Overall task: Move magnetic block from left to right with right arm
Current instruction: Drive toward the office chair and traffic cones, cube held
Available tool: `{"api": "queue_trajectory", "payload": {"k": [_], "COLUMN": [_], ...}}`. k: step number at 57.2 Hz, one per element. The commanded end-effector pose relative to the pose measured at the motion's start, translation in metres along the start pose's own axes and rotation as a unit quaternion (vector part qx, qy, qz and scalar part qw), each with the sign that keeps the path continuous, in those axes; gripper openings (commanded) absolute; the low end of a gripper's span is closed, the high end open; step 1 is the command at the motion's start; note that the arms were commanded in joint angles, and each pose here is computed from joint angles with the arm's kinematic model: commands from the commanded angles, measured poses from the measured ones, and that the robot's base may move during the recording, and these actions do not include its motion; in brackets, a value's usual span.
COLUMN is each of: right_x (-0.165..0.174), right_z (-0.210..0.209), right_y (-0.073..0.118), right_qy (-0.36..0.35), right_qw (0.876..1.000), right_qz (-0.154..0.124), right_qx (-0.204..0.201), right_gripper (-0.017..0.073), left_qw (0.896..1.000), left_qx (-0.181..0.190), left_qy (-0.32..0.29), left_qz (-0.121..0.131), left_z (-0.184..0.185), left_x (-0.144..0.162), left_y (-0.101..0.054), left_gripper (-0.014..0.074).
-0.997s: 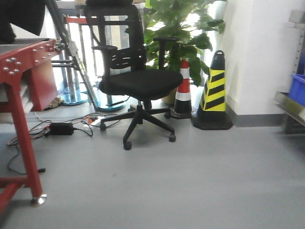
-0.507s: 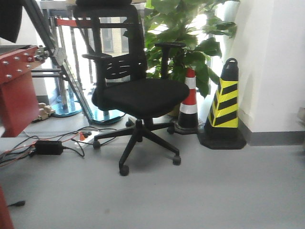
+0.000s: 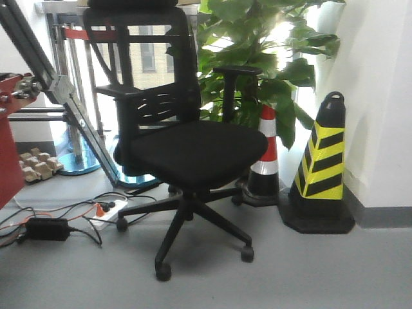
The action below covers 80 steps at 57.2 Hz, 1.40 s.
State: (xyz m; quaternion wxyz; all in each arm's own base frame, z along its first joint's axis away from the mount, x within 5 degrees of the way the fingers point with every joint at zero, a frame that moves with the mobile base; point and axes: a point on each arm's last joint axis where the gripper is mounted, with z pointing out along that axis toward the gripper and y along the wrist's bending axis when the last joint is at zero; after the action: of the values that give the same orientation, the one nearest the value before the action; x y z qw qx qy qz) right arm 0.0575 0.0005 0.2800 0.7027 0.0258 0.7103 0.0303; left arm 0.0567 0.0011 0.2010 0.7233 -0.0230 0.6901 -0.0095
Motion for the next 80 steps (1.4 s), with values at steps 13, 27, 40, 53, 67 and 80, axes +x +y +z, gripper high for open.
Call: {"api": "queue_trajectory", "payload": {"k": [13,27,40,53,67,80], "right_x": [-0.0181,-0.0181,-0.0181,-0.0181,-0.0181,-0.0181], "right_z": [-0.0015,-0.0015,-0.0015,-0.0015,-0.0015,-0.0015], "right_y": [0.0013,0.0013,0.0013,0.0013,0.0013,0.0013], "right_qy": [-0.057,-0.057,-0.057,-0.057,-0.057,-0.057], "right_qw": [0.998,0.998,0.998,0.998,0.998,0.998], "right_qz": [-0.007,-0.007,-0.007,-0.007,-0.007,-0.007], "right_qx": [-0.003,-0.003,-0.003,-0.003,-0.003,-0.003], "right_gripper": [0.0329,0.0329,0.0329,0.0329,0.0329,0.0329], "left_qw": [0.999,0.999,0.999,0.999,0.999,0.999], "left_qx": [0.003,0.003,0.003,0.003,0.003,0.003], "left_qy": [-0.041,-0.041,-0.041,-0.041,-0.041,-0.041], "left_qz": [-0.005,-0.005,-0.005,-0.005,-0.005,-0.005], "left_z": [-0.0008,-0.0008,-0.0008,-0.0008,-0.0008,-0.0008], "left_x": [-0.0052,-0.0052,-0.0052,-0.0052,-0.0052,-0.0052], "left_y": [-0.0002,-0.0002,-0.0002,-0.0002,-0.0002,-0.0002], "left_gripper": [-0.0126,-0.0126,-0.0126,-0.0126,-0.0126,-0.0126]}}
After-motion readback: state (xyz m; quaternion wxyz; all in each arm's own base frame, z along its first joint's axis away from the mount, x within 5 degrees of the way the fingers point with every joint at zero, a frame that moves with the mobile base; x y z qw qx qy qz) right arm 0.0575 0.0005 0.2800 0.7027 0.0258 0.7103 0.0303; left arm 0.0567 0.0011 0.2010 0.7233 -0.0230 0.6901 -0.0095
